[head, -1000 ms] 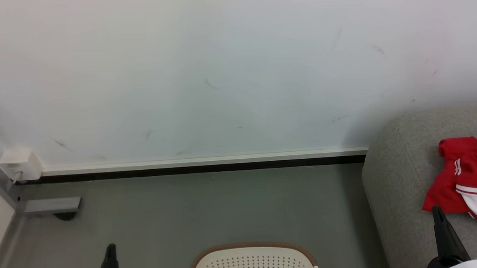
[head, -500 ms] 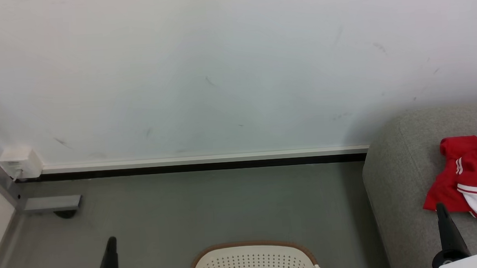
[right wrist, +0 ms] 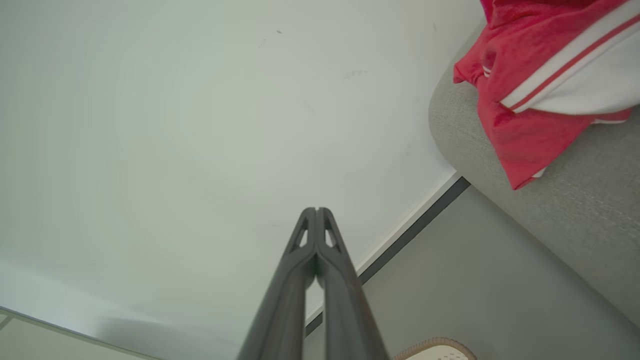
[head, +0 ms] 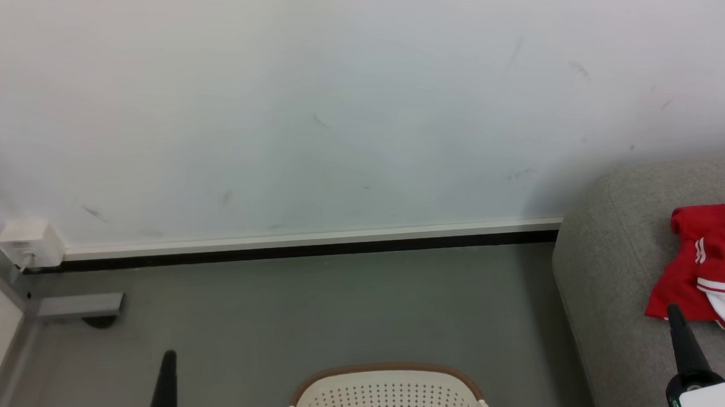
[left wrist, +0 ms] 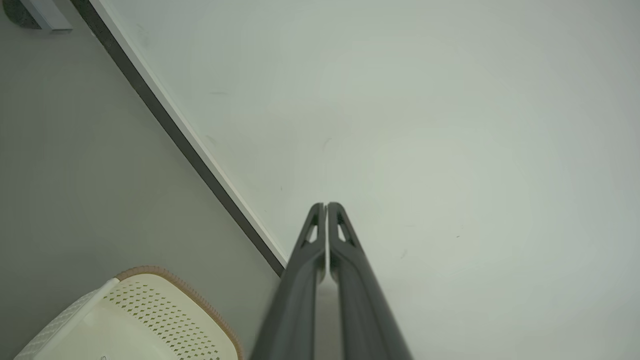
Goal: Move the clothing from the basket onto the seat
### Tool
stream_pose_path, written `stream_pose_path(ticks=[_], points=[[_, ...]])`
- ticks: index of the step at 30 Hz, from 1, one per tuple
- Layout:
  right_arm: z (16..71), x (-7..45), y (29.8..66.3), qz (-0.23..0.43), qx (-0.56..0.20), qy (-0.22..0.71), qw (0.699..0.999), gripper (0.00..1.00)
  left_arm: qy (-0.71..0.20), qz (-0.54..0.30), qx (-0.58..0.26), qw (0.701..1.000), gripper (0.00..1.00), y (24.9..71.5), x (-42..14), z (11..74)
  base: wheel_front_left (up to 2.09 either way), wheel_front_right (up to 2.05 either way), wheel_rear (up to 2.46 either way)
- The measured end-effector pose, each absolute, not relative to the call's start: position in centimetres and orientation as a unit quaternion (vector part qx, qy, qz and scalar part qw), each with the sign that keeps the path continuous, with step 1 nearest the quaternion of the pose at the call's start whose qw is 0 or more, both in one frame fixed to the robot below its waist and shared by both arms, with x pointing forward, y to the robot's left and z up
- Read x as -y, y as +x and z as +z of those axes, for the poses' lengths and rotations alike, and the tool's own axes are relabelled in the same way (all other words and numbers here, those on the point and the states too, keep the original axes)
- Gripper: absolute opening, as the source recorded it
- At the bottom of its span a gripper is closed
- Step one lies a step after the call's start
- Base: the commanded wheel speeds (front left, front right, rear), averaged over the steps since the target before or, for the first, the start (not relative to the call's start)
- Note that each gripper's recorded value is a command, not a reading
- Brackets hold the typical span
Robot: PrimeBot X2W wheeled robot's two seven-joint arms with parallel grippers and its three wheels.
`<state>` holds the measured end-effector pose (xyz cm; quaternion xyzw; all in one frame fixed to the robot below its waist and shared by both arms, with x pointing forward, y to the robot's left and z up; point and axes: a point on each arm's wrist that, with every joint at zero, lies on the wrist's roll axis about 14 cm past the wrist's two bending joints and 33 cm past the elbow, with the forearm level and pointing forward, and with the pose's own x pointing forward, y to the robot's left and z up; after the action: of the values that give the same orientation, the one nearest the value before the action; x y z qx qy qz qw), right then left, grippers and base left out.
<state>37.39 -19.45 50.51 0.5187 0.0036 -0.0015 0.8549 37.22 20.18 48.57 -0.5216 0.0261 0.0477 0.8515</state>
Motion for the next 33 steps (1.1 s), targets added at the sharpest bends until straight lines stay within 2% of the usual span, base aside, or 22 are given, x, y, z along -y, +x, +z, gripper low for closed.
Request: stream_pose_path(ticks=[33], points=[[50.6, 19.8, 38.3, -0.004, -0.004, 0.637, 0.771, 0.00, -0.637, 0.024, -0.016, 0.770, 0.00, 38.2, -19.9, 49.6, 0.00, 0.00, 0.00]])
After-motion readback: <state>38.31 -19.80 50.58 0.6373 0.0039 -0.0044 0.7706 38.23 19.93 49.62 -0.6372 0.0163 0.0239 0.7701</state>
